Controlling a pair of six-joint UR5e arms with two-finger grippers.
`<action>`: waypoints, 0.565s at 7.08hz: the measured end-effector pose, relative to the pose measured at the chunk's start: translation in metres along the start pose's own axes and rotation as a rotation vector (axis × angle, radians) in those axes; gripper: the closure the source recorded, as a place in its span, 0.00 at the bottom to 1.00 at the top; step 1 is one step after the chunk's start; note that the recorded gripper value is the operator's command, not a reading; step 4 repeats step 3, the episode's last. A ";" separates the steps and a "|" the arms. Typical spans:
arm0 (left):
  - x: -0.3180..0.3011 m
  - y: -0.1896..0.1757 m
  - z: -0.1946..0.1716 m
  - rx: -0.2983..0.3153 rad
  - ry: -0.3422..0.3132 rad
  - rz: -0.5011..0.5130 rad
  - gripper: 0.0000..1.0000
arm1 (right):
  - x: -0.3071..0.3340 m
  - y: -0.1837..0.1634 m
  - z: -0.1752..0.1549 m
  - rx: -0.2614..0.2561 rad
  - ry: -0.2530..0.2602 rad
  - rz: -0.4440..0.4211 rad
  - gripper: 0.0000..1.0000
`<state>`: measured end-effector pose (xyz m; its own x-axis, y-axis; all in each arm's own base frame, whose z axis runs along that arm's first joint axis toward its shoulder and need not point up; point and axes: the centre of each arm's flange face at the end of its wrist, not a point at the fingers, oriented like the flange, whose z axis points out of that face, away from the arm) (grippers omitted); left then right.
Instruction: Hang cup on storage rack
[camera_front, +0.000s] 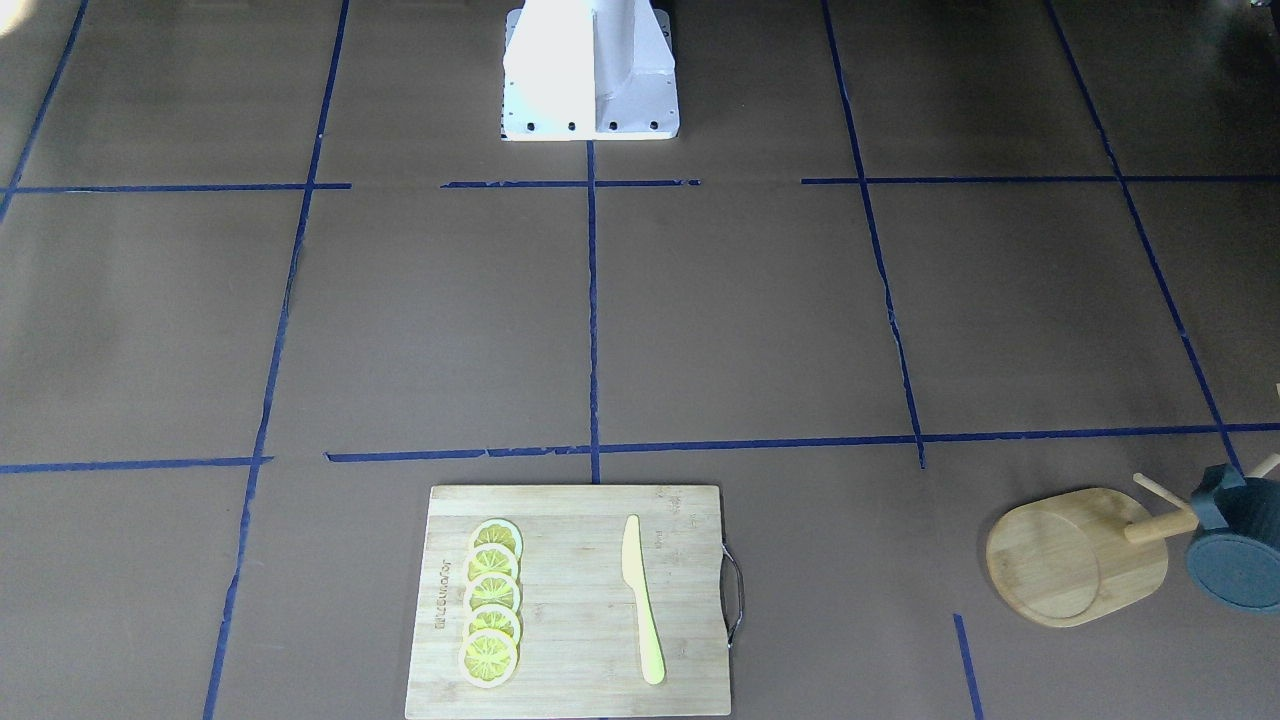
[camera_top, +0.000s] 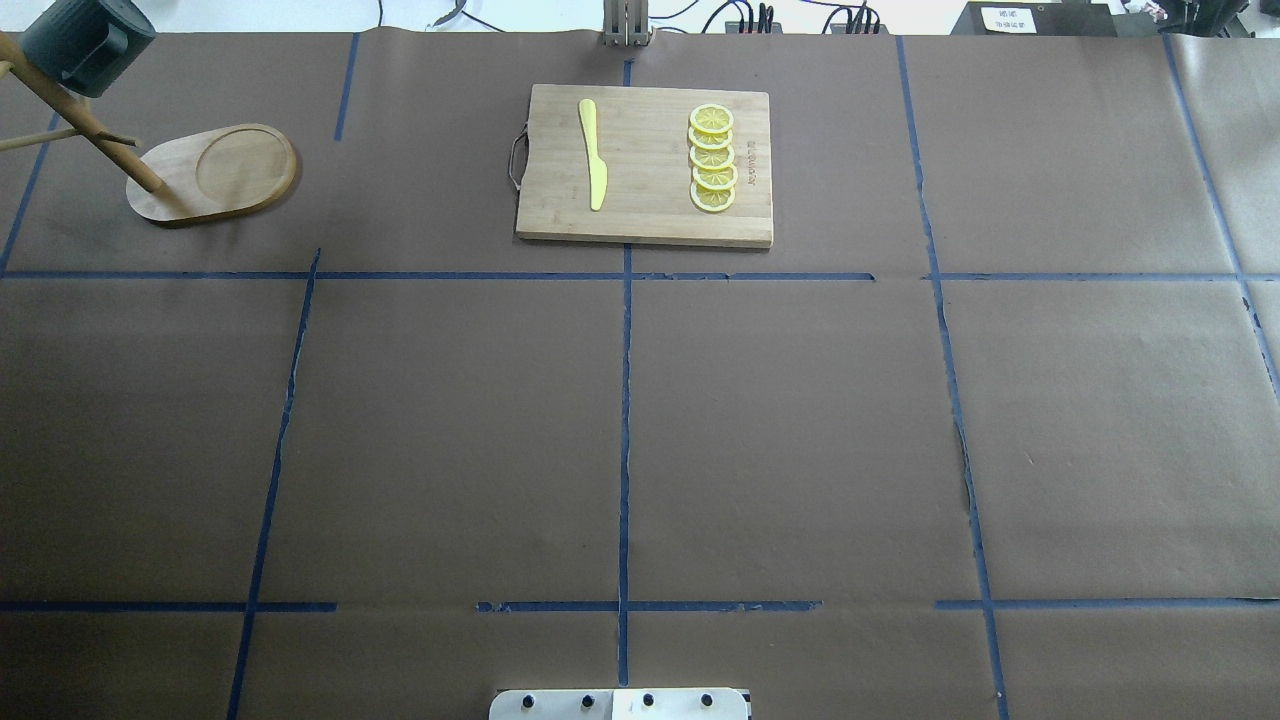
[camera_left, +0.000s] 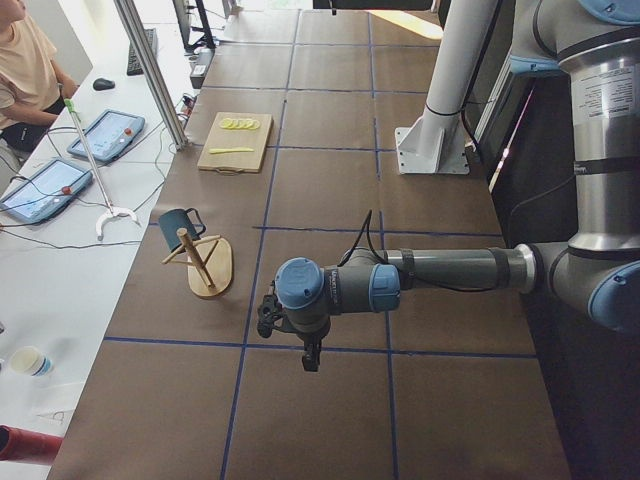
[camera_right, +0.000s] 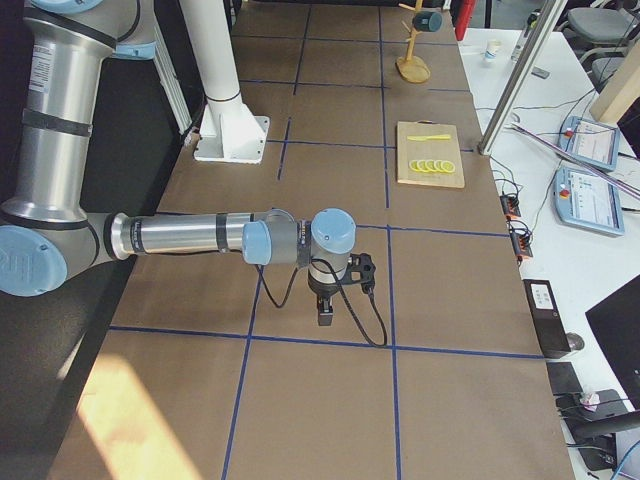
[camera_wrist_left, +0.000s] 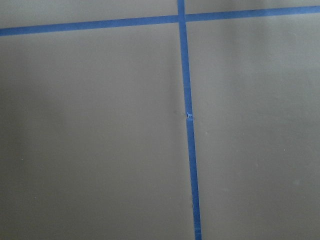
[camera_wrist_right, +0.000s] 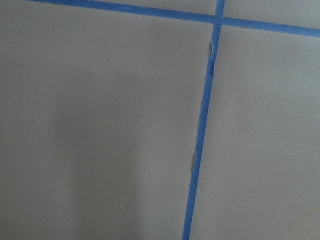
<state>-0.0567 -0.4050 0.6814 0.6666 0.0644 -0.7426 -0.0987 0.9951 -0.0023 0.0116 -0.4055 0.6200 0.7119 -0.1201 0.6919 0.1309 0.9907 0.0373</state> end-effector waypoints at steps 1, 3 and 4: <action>-0.002 0.004 0.003 -0.006 0.001 -0.007 0.00 | 0.001 0.000 0.002 -0.003 0.000 -0.001 0.00; -0.006 0.010 0.006 -0.015 0.002 -0.016 0.00 | 0.004 -0.001 0.006 -0.011 0.001 0.003 0.00; -0.006 0.010 0.006 -0.015 0.002 -0.016 0.00 | 0.004 -0.001 0.006 -0.011 0.001 0.003 0.00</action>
